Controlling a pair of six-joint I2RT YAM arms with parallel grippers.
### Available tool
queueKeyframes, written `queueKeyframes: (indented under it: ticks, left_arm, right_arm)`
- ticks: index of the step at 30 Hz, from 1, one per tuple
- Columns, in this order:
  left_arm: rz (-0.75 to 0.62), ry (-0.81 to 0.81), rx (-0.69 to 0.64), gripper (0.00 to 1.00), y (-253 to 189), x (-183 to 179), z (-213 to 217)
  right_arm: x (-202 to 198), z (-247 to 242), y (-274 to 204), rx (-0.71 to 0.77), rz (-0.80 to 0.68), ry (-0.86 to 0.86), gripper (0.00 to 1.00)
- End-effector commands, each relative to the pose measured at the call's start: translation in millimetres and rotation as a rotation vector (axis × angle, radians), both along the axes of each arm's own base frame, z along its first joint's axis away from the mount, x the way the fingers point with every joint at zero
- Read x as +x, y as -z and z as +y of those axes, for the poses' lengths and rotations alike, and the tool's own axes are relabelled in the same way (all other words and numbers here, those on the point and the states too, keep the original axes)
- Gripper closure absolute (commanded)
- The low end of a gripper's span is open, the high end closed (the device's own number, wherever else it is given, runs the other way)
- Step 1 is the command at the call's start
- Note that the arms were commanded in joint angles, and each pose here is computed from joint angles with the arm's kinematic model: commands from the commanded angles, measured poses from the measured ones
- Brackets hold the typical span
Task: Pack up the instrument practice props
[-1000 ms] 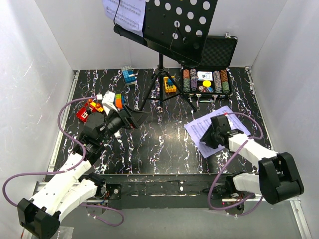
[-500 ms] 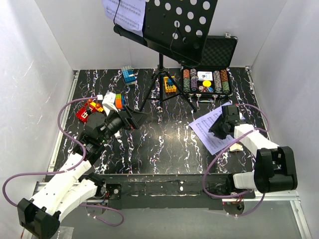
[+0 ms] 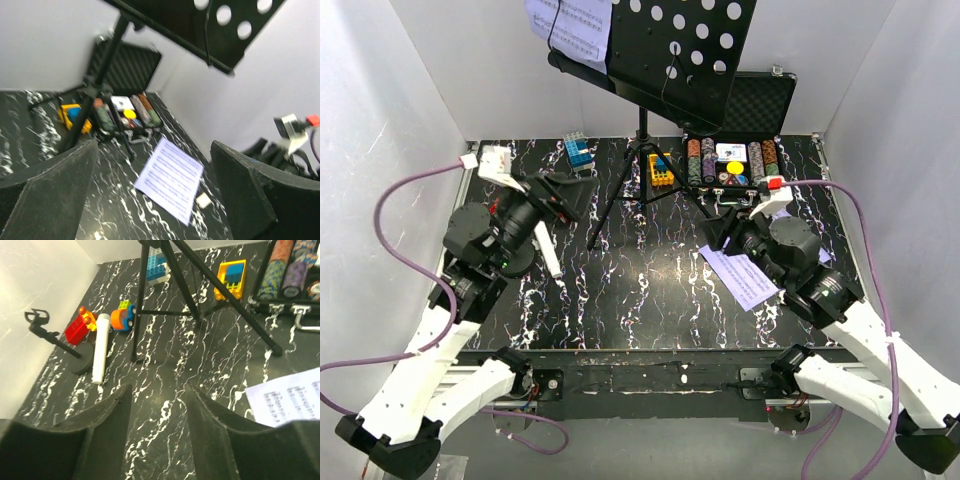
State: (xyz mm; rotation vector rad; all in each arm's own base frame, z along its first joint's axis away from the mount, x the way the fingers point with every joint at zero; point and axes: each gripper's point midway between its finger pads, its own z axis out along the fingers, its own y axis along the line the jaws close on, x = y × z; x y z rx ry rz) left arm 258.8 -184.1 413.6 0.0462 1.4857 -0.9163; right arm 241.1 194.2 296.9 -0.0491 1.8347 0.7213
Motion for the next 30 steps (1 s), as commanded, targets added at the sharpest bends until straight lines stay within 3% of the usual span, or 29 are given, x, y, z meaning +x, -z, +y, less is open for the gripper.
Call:
queueKeyframes:
  ticks: [1,7,11,17,23,30]
  left_arm:
    - [0.103,-0.202,0.17,0.02,13,32,26]
    - [0.238,-0.129,0.271,0.02,85,53,2]
    - [0.218,-0.122,0.356,0.02,133,72,-6]
    - [0.097,-0.118,0.455,0.02,173,109,-21]
    - [0.063,-0.113,0.551,0.02,199,134,-29]
    - [0.065,-0.153,0.6,0.02,220,158,-30]
  right_arm:
    - [26,3,-9,-0.114,-0.115,0.057,0.41]
    - [57,41,21,-0.125,-0.086,0.019,0.35]
    - [80,39,24,-0.14,-0.176,0.099,0.36]
    - [127,39,23,-0.304,-0.328,0.196,0.37]
    - [170,29,55,-0.425,-0.231,0.257,0.37]
    - [200,22,76,-0.407,-0.155,0.238,0.39]
